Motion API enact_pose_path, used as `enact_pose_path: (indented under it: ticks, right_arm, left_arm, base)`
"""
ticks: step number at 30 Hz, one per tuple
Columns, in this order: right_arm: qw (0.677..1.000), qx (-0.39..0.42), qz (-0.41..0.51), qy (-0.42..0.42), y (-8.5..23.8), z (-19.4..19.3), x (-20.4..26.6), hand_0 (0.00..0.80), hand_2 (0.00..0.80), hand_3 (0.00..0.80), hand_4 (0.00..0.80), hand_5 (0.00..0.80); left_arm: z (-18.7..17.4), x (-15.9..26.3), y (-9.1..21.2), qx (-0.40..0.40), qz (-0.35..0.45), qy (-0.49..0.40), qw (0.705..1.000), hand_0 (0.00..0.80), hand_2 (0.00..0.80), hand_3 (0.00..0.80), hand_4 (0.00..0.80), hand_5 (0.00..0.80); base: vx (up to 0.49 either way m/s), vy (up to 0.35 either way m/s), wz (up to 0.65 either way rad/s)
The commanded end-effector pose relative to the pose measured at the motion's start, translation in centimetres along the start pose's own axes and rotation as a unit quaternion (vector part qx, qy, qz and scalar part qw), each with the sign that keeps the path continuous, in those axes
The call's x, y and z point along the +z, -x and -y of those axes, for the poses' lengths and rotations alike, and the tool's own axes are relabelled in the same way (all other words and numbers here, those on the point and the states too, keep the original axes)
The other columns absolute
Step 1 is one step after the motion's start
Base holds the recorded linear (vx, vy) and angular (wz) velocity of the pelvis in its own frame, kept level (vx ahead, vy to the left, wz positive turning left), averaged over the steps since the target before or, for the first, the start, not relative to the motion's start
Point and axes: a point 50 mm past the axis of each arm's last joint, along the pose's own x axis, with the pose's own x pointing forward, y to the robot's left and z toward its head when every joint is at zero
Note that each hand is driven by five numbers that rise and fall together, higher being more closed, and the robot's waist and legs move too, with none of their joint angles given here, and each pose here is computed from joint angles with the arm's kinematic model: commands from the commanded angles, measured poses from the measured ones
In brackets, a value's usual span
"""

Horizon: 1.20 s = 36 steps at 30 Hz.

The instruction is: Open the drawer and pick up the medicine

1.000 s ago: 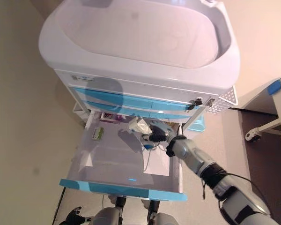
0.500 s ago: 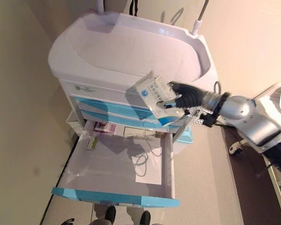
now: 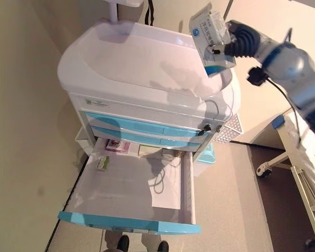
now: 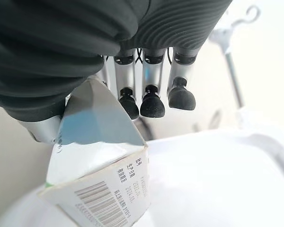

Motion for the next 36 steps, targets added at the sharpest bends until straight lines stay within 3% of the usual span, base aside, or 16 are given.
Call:
enact_pose_path:
  ticks: [1, 8, 32, 34, 36]
  right_arm:
    - [0.995, -0.069, -0.045, 0.062, -1.1, 2.9, 0.1, 0.8, 0.8, 0.8, 0.8, 0.8]
    - [0.974, -0.099, -0.165, 0.117, -2.2, 1.6, -2.8, 0.8, 0.8, 0.8, 0.8, 0.8]
    - [0.96, -0.062, -0.234, 0.139, -0.8, -0.3, -6.1, 0.8, 0.8, 0.8, 0.8, 0.8]
    - [0.962, -0.055, -0.23, 0.137, -0.9, -0.5, -6.0, 0.646, 0.646, 0.646, 0.646, 0.646]
    - [0.962, -0.05, -0.23, 0.136, -1.0, -0.7, -6.0, 0.568, 0.568, 0.568, 0.568, 0.568]
  left_arm:
    - [-0.2, -0.4, 0.0, 0.002, -0.016, 0.01, 1.0, 0.0, 0.0, 0.0, 0.0, 0.0]
    - [-0.8, 0.9, -0.3, 0.014, -0.004, 0.0, 1.0, 0.0, 0.0, 0.0, 0.0, 0.0]
    - [-0.6, 4.2, -0.6, 0.011, 0.05, -0.029, 0.998, 0.0, 0.0, 0.0, 0.0, 0.0]
    - [-0.5, 4.1, -0.6, 0.01, 0.048, -0.03, 0.998, 0.0, 0.0, 0.0, 0.0, 0.0]
    - [-0.6, 4.0, -0.6, 0.012, 0.045, -0.031, 0.998, 0.0, 0.0, 0.0, 0.0, 0.0]
  base:
    - [0.0, 0.0, 0.0]
    - [0.014, -0.017, 0.21]
    - [0.007, -0.018, 0.14]
    - [0.006, -0.003, 0.02]
    - [0.0, 0.0, 0.0]
